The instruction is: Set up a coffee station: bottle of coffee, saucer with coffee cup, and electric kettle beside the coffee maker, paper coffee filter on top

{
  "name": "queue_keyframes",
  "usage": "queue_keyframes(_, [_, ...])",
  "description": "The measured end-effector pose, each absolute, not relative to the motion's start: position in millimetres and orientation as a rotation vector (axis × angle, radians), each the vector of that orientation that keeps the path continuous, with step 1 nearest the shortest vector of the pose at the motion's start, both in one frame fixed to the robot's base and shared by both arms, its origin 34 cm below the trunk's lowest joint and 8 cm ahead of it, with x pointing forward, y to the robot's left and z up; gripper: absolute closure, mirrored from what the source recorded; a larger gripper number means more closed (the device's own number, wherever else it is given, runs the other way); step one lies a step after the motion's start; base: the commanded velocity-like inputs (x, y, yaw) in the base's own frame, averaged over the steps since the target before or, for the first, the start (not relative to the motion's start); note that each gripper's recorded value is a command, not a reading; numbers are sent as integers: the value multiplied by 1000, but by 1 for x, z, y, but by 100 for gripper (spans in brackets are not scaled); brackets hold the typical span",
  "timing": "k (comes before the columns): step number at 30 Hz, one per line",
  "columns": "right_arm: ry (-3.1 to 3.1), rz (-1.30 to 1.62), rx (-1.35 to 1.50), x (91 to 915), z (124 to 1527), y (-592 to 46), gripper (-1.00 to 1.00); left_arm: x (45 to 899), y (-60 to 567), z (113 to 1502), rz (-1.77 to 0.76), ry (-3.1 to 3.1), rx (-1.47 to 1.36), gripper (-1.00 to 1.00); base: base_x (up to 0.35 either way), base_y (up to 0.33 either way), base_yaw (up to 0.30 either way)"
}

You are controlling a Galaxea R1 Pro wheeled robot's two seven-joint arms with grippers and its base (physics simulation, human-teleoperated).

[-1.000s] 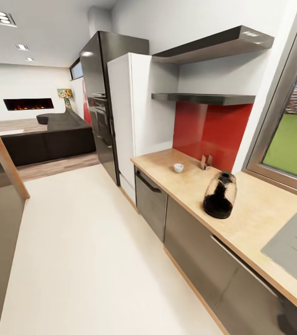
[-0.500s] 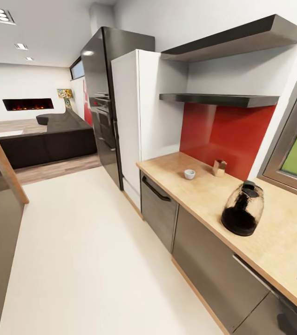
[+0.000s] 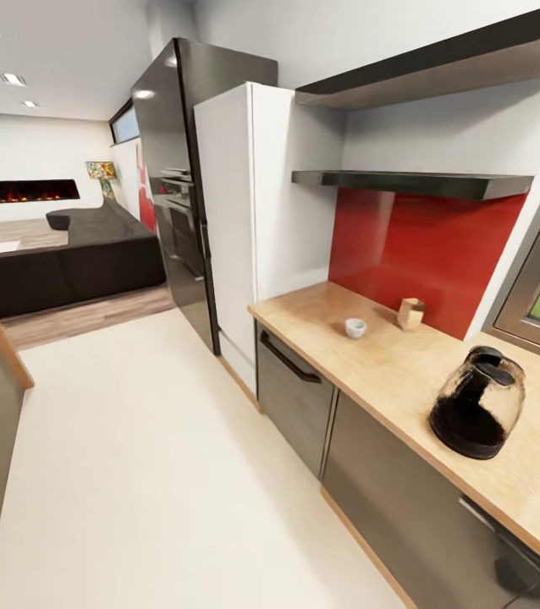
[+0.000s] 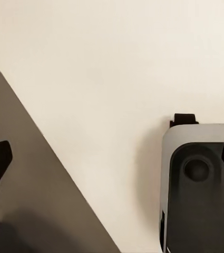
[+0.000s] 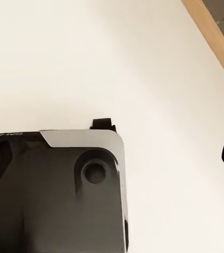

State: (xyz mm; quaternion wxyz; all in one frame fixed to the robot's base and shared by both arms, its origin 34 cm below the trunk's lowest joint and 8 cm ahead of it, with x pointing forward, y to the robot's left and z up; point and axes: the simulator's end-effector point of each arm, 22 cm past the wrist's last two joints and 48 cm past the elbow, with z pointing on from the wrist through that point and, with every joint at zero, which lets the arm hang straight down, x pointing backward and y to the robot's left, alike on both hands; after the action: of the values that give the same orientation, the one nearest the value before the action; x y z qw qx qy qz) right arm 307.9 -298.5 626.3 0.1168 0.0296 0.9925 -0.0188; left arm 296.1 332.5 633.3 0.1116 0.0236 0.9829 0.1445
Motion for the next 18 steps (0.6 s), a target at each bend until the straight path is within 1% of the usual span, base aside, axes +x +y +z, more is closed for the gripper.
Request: queue_keyframes(18, [2906, -54, 86, 308, 626, -299, -100, 296, 333, 633, 424, 2887, 69, -100, 292, 222, -263])
